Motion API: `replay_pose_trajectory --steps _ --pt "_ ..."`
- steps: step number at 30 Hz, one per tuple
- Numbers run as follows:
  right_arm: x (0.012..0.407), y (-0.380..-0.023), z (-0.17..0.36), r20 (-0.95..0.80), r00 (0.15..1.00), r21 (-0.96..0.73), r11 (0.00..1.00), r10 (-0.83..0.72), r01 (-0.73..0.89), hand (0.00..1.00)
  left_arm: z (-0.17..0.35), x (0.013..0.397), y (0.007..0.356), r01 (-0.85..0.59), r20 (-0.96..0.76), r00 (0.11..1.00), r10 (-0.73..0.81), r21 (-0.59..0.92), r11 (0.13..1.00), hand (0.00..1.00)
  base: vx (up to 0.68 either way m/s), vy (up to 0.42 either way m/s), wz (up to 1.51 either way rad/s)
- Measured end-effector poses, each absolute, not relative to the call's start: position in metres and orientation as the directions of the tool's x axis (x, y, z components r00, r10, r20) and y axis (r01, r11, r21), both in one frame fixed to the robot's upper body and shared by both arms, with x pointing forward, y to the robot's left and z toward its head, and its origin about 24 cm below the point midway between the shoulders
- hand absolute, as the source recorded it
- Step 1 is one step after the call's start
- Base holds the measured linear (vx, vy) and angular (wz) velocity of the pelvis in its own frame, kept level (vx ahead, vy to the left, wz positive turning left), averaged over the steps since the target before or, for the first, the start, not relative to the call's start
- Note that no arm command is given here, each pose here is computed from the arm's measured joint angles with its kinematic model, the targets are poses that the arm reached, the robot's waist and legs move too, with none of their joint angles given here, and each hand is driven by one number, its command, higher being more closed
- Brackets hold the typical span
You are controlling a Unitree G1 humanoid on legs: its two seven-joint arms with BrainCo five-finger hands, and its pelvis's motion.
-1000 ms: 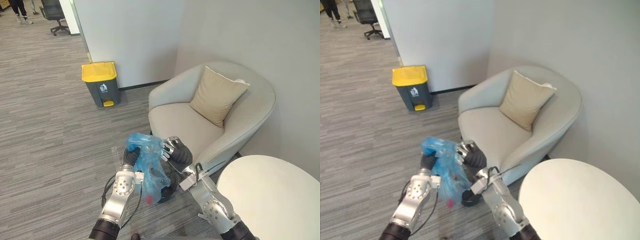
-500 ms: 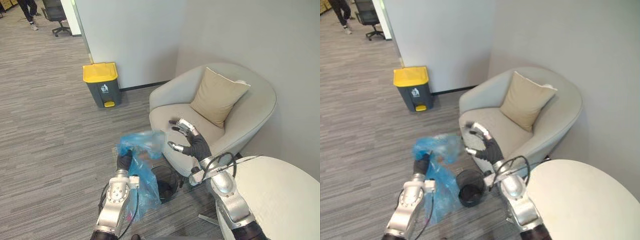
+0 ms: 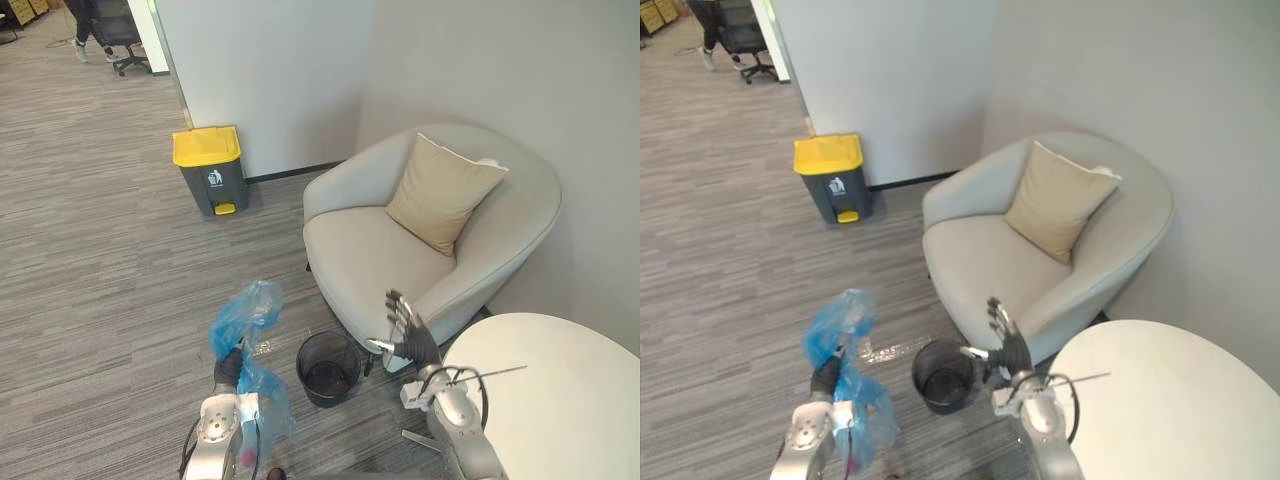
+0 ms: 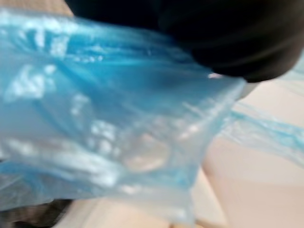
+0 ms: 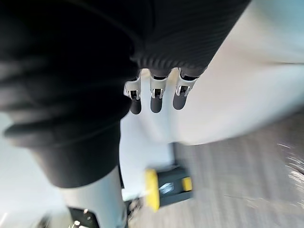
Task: Gather rubbish on tea table into small bin, then transfer packed bag to large trash can.
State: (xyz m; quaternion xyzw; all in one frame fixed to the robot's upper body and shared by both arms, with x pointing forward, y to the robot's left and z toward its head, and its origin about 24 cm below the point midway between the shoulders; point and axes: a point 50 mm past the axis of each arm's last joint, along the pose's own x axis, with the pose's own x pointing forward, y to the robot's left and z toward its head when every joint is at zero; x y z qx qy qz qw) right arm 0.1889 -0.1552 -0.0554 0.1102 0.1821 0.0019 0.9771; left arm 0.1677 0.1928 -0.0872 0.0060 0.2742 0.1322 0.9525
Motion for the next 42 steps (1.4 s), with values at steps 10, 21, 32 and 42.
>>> replay_pose_trajectory --steps 10,21,32,42 --pt "0.155 -0.182 -0.110 -0.624 0.771 0.166 0.943 -0.126 0.288 0.00 -0.137 0.112 0.197 -0.358 -0.768 0.580 0.271 0.059 0.932 1.00 0.01 -0.007 -0.04" --pt "0.177 -0.167 -0.112 -0.643 0.757 0.143 0.952 -0.118 0.270 0.00 -0.144 0.116 0.189 -0.413 -0.795 0.546 0.266 0.022 0.911 1.00 -0.05 -0.001 -0.28" --pt "0.180 -0.162 -0.115 -0.663 0.733 0.067 0.963 -0.152 0.260 0.00 -0.141 0.124 0.175 -0.411 -0.787 0.560 0.257 0.005 0.912 1.00 -0.12 -0.134 0.33" --pt "0.177 -0.164 -0.117 -0.677 0.713 0.045 0.956 -0.185 0.291 0.00 -0.139 0.132 0.172 -0.396 -0.777 0.580 0.244 -0.008 0.918 1.00 -0.08 0.074 0.57"
